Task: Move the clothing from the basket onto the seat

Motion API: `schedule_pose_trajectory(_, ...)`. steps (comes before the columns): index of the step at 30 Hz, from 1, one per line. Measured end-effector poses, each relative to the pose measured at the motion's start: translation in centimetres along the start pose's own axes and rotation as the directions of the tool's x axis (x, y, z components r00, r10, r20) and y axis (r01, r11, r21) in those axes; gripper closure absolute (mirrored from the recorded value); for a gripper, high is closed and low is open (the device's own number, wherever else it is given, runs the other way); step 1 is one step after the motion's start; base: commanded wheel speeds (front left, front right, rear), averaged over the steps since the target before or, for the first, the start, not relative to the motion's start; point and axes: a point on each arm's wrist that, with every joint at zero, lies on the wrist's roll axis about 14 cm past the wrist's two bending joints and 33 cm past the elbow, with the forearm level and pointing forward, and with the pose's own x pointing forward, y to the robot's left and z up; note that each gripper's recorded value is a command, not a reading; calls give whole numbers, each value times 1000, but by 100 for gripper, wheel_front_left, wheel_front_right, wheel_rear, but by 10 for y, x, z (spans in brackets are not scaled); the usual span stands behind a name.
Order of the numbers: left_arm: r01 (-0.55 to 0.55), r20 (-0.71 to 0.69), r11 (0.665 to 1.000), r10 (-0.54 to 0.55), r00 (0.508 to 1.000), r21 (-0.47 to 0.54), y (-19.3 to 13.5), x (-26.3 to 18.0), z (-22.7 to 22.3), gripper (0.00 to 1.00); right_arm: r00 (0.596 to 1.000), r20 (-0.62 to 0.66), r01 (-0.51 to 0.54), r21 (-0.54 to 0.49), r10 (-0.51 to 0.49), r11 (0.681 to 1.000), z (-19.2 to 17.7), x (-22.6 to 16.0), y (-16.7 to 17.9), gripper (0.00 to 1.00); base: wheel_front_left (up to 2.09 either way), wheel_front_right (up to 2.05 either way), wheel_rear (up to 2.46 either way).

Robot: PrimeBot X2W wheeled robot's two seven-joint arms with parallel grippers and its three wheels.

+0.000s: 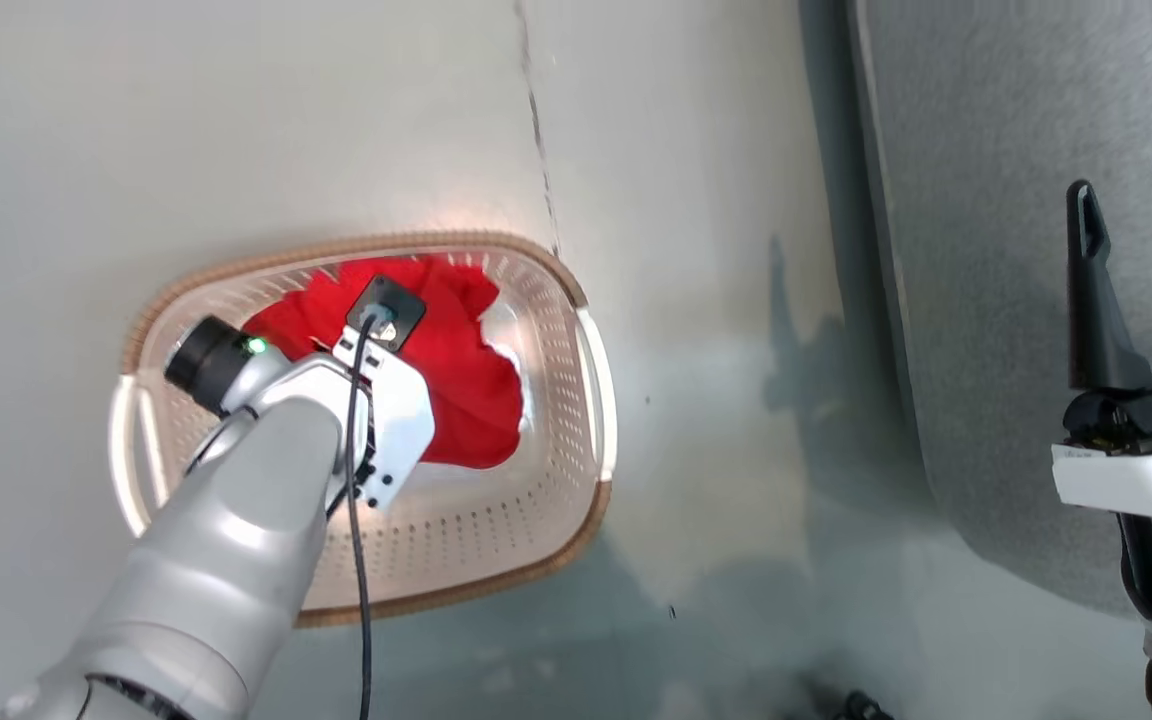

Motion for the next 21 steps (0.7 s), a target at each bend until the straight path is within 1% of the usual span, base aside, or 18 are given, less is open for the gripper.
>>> schedule_pose_trajectory(2,-6,69,999,9,998,-44,0,-13,12,100,1000,26,-5,3,5,1000,12,-3,3,0,0,0,0)
schedule_pose_trajectory(6,-6,195,997,20,981,-74,-6,-42,35,100,998,67,-16,5,15,1000,33,-13,8,0,0,0,0)
schedule_pose_trajectory(11,-28,359,997,53,932,-76,-8,-82,65,100,992,125,-35,11,33,999,58,-25,17,0,0,0,0)
schedule_pose_trajectory(14,-43,453,995,79,888,-89,-9,-107,82,100,987,156,-44,18,40,999,72,-33,22,0,0,0,0)
schedule_pose_trajectory(15,-54,501,993,98,860,-101,-9,-124,89,100,983,176,-53,23,49,998,80,-39,27,0,0,0,0)
schedule_pose_trajectory(18,-66,571,989,132,810,-136,-10,-149,102,100,976,208,-65,29,58,997,93,-48,33,0,0,0,0)
schedule_pose_trajectory(21,-97,645,982,180,743,-162,-8,-179,122,100,970,235,-77,27,69,997,104,-58,39,0,0,0,0)
